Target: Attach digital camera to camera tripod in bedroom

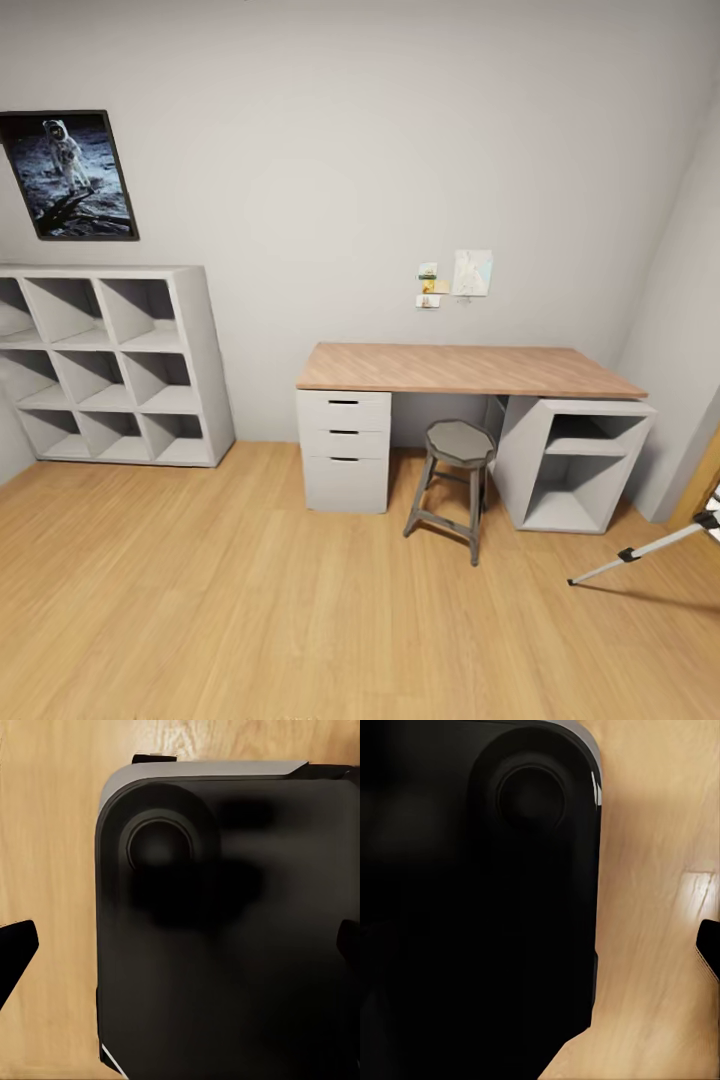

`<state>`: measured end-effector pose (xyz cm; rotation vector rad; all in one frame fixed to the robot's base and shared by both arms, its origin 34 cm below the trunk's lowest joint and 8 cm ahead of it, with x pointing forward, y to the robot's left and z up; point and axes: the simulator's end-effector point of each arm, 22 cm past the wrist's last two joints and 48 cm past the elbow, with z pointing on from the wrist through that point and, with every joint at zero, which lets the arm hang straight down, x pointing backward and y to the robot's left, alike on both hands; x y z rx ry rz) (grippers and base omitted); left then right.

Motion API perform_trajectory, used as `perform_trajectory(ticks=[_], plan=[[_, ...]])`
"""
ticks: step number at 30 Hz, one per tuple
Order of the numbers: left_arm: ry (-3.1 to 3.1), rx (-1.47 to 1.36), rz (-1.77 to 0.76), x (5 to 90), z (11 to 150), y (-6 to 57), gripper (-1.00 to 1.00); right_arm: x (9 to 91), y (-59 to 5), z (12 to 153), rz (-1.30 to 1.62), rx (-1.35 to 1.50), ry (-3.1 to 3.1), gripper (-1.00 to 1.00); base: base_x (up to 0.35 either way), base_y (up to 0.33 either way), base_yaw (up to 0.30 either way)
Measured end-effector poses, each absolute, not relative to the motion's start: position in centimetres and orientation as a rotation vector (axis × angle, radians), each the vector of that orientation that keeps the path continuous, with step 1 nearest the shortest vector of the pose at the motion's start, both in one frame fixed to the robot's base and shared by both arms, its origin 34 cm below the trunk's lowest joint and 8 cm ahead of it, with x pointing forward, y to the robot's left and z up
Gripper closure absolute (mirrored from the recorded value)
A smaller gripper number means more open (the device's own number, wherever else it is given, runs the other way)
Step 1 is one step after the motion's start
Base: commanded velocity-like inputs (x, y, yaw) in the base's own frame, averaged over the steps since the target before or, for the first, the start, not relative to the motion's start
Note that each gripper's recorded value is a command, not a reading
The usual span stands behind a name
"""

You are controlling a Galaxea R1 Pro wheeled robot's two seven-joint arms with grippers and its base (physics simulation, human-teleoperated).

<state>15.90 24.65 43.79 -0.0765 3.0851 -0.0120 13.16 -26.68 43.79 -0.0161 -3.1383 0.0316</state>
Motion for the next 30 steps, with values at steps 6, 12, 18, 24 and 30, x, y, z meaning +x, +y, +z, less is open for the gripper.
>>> perform_trajectory(ticks=[6,12,18,24,30], plan=[[3.085,-0.076,-0.012,15.9,43.79,24.65,-1.0,13.16,-26.66,43.79,0.031,-0.016,-3.138,-1.0,0.0,0.0,0.276],[3.085,-0.077,-0.013,15.9,43.79,24.6,-1.0,13.16,-26.57,43.79,0.029,-0.016,-3.138,-1.0,0.0,0.0,0.276],[3.085,-0.077,-0.013,15.9,43.79,24.57,-1.0,13.16,-26.56,43.78,0.029,-0.016,-3.138,-1.0,0.0,0.0,0.276],[3.085,-0.077,-0.013,15.9,43.79,24.59,-1.0,13.16,-26.56,43.79,0.029,-0.016,-3.138,-1.0,0.0,0.0,0.277],[3.085,-0.077,-0.012,15.9,43.79,24.62,-1.0,13.16,-26.56,43.79,0.029,-0.016,-3.138,-1.0,0.0,0.0,0.276]])
